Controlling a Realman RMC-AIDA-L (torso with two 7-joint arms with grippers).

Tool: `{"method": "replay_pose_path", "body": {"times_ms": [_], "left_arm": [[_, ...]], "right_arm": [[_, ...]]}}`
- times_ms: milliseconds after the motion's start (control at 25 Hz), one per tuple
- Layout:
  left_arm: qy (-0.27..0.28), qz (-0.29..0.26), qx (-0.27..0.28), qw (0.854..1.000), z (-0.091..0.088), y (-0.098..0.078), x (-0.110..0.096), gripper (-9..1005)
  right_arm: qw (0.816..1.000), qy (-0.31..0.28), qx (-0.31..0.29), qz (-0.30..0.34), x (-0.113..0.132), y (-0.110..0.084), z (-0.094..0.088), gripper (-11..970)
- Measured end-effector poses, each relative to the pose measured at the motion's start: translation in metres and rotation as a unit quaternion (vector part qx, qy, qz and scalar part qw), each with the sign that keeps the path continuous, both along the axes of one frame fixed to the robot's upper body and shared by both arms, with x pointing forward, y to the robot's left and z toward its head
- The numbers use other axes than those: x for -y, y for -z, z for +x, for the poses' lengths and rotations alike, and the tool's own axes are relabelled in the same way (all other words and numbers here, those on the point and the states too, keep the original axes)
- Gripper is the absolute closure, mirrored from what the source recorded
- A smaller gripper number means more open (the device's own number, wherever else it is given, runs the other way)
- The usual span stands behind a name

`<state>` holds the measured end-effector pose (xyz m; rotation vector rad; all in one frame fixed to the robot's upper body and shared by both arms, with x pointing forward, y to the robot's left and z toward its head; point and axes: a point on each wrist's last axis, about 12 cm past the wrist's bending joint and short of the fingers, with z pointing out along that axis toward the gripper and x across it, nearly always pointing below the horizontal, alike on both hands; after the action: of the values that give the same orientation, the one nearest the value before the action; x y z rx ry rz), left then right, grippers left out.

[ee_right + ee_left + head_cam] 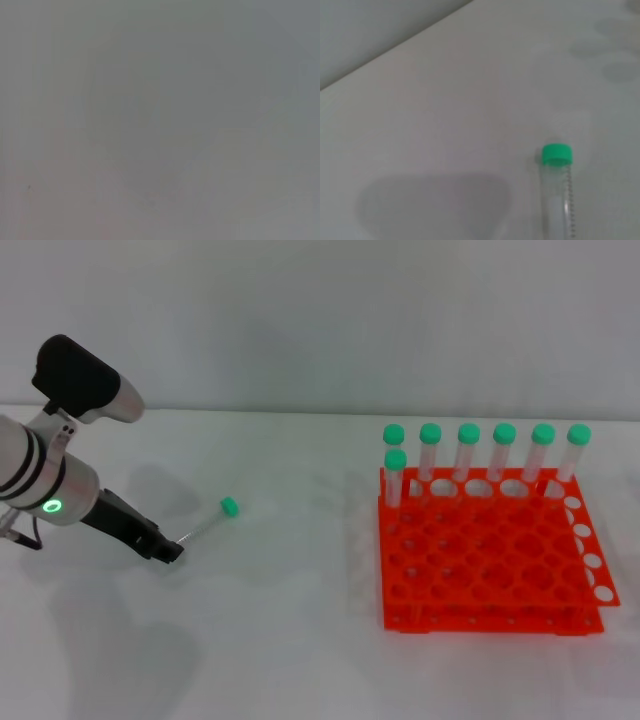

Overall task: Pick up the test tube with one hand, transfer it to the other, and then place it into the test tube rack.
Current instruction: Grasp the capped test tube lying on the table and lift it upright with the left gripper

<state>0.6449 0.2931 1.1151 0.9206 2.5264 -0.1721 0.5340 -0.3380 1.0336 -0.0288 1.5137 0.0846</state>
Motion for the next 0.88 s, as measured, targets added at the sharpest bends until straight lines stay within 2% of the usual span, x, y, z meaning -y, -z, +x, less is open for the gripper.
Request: {"method": "replay_pose_path", "body": {"times_ms": [320, 520, 720, 880], "left_arm": [[0.007, -0.005, -0.002, 1.000, 0.0001, 0.0058, 0.0051, 497], [0.006, -0.005, -0.002, 1.000, 0.0000, 0.0064, 0.0050, 617], [0.010, -0.010, -0.005, 1.000, 0.0000, 0.0076, 0.0071, 678], [0.005, -0.021, 0.002, 1.000, 0.0018, 0.0059, 0.0080, 777]], "right_arm": [[1.000, -0.002, -0.001, 0.000, -0.0020, -0.0012, 0.0039, 119], [1.000, 0.000, -0.001, 0.001, -0.0019, -0.0017, 0.0053, 119], [1.000, 0.002, 0.000, 0.001, -0.0017, -0.0022, 0.0060, 119], [1.000, 0.003, 0.001, 0.001, -0.0016, -0.0024, 0.0062, 119]]}}
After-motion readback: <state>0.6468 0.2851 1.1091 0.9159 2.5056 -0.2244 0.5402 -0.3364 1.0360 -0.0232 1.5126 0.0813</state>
